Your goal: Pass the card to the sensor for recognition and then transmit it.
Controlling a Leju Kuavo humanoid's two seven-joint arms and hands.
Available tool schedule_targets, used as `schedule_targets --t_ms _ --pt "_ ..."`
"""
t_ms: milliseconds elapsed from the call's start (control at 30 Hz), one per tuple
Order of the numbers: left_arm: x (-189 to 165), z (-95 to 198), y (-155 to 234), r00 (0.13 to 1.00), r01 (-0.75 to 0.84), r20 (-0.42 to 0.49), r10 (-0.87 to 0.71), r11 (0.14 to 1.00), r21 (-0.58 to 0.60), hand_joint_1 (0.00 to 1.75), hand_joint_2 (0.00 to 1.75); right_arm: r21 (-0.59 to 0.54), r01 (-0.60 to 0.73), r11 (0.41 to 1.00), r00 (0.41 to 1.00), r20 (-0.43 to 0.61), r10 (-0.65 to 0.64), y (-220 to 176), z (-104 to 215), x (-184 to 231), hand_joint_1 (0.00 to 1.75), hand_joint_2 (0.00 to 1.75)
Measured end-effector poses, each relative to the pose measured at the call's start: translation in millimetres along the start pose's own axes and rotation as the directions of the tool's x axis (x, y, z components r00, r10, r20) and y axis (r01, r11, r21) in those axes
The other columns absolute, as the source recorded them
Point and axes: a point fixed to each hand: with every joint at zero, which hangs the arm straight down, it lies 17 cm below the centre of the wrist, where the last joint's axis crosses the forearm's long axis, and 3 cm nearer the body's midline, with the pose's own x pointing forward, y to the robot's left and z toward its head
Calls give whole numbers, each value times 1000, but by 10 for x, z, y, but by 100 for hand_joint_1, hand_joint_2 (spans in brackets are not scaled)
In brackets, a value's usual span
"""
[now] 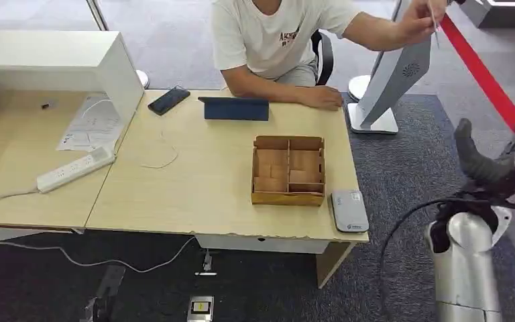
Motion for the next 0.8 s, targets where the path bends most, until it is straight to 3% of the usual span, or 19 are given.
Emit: schedule_targets --t_ms 33,133,267,400,633,800 --pt "22 1 -17 1000 14 5 -14 1000 -7 0 175 85 -94 992 995 53 90 305 64 146 0 175" --pt "88 3 -47 999 32 11 -32 999 -12 0 175 177 -247 953 961 168 218 723 183 356 0 175" --pt "109 14 -92 998 66 13 -65 998 -25 0 175 223 -357 907 912 294 287 1107 266 595 0 175" --pt "279 33 -188 995 91 33 -90 995 -42 0 175 222 -505 834 812 451 371 1569 341 782 0 175" --pt "416 80 -331 991 130 52 -127 989 -69 0 175 185 -598 779 723 543 426 1990 284 914 0 175" --pt "507 113 -419 984 167 69 -161 983 -82 0 175 192 -646 739 693 555 461 2158 218 873 0 175"
